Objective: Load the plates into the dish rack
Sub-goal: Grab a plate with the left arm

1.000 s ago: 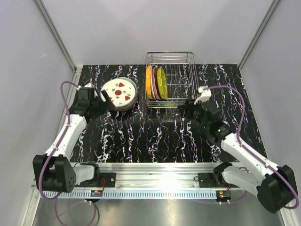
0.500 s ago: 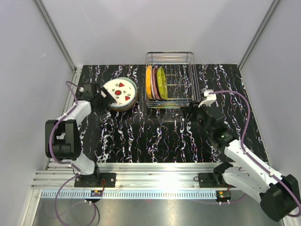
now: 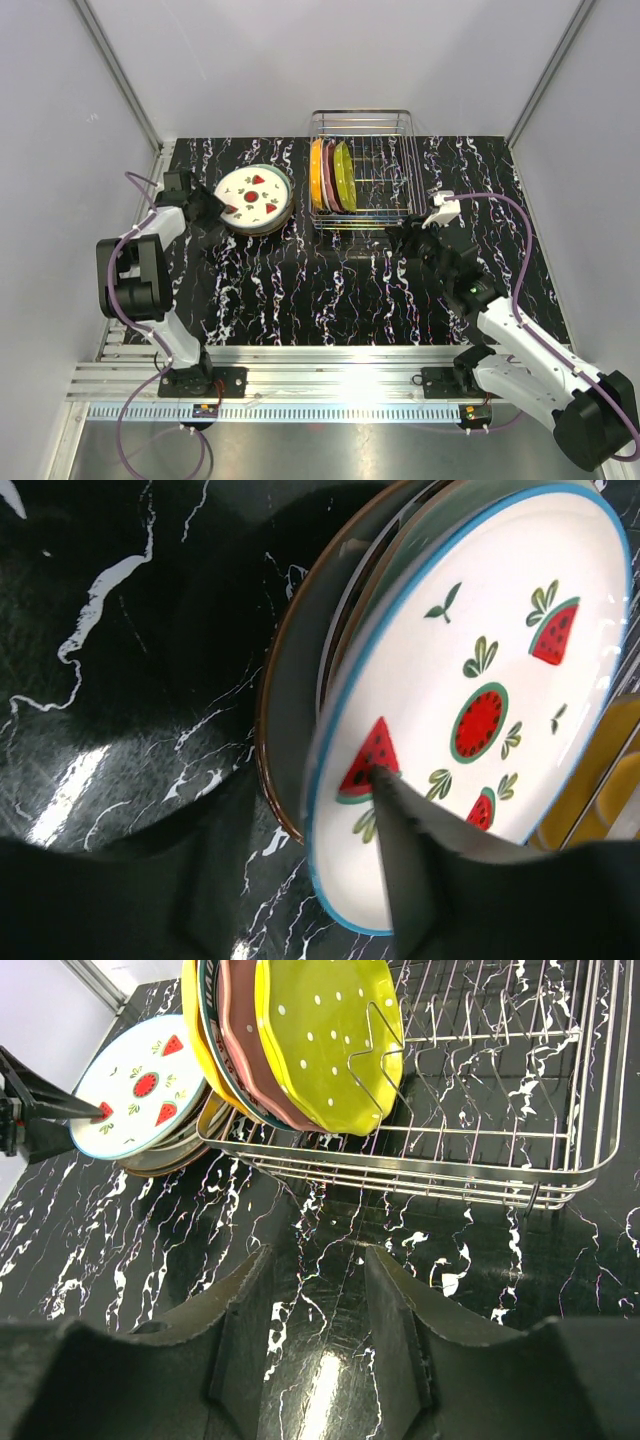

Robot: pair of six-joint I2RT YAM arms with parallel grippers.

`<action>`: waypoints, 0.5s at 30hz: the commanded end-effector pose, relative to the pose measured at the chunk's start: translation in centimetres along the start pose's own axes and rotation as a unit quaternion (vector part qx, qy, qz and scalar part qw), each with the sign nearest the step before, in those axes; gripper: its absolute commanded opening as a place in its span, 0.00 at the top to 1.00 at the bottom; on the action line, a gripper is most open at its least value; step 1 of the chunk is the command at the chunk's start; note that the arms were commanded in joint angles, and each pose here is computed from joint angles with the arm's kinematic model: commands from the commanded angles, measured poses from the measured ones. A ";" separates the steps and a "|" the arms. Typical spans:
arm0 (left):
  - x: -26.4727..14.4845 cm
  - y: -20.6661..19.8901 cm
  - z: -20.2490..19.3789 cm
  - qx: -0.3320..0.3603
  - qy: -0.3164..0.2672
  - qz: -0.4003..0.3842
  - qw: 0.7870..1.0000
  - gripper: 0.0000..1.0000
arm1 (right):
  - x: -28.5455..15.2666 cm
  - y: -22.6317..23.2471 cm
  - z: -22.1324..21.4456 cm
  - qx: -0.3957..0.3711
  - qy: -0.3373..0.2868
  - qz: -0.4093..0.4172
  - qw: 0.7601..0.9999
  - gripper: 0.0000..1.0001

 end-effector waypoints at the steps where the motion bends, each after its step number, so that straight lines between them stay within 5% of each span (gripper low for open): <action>1: 0.5 -1.0 0.8 0.002 -0.012 -0.046 0.999 0.53 | 0.1 0.2 0.9 0.006 -0.033 -0.001 0.999 0.53; 6: 0.1 -1.1 1.0 0.006 -0.019 -0.043 0.999 0.78 | -0.1 0.3 1.1 0.004 -0.036 -0.001 0.999 0.53; 15: -2.2 -1.5 1.1 0.009 -0.040 -0.044 0.998 1.00 | -0.5 0.5 1.6 0.003 -0.040 0.003 0.999 0.54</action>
Point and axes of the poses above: each gripper's point midway between its finger pads, its own x axis out along the fingers, its own y axis along the line the jaws close on, z = x × y, the point moved 9 cm from there along -x, back along the fingers, and after that the axes turned 7 degrees about x, right-handed, at the moved point
